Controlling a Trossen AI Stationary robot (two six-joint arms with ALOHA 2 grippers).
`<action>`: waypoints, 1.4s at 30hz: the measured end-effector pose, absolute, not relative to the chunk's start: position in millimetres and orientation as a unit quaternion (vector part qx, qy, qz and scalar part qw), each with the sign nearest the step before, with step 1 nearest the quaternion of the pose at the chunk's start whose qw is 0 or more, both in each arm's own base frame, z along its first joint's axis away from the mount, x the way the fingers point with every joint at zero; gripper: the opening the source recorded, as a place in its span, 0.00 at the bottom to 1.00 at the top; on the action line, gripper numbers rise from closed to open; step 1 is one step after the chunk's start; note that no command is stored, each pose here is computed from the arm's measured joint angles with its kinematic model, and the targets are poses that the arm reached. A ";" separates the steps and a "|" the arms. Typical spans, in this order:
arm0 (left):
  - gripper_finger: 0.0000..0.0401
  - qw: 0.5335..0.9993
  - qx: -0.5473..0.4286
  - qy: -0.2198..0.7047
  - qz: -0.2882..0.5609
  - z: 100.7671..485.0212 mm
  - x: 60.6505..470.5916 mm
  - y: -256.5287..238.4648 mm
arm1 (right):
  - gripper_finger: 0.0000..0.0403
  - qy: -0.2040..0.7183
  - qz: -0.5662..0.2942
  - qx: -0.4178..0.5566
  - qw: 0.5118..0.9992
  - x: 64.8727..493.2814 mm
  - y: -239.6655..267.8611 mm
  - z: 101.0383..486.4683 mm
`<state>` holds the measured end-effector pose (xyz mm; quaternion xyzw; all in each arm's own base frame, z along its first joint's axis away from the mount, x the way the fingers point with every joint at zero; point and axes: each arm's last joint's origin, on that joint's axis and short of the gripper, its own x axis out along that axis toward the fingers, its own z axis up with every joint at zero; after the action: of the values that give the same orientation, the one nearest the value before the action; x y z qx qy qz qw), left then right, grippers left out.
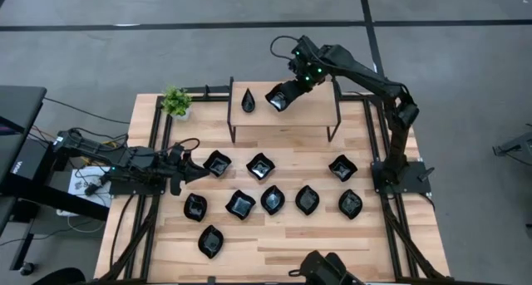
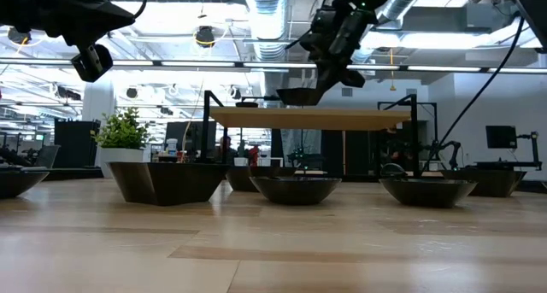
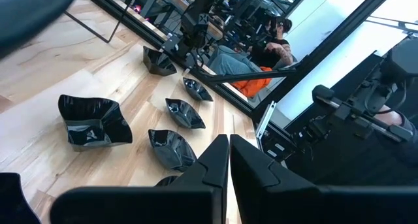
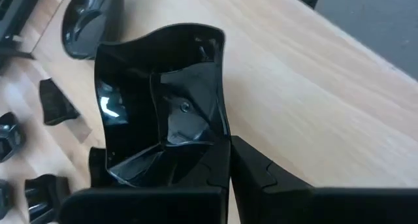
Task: Pick & Place Mini shaped plates
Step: Put the black distorted square plate on the shelf
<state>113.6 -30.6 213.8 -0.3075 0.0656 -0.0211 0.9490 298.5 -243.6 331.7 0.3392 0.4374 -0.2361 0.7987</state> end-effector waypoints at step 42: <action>0.04 0.953 -0.298 0.054 -0.024 216.0 113.8 -30.7 | 0.05 0.432 -0.239 0.343 0.799 298.8 -250.6 316.1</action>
<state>113.8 -30.7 216.0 -0.2983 0.0544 -0.0239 0.9526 298.8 -250.6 316.1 0.3434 0.4323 -0.2395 0.7987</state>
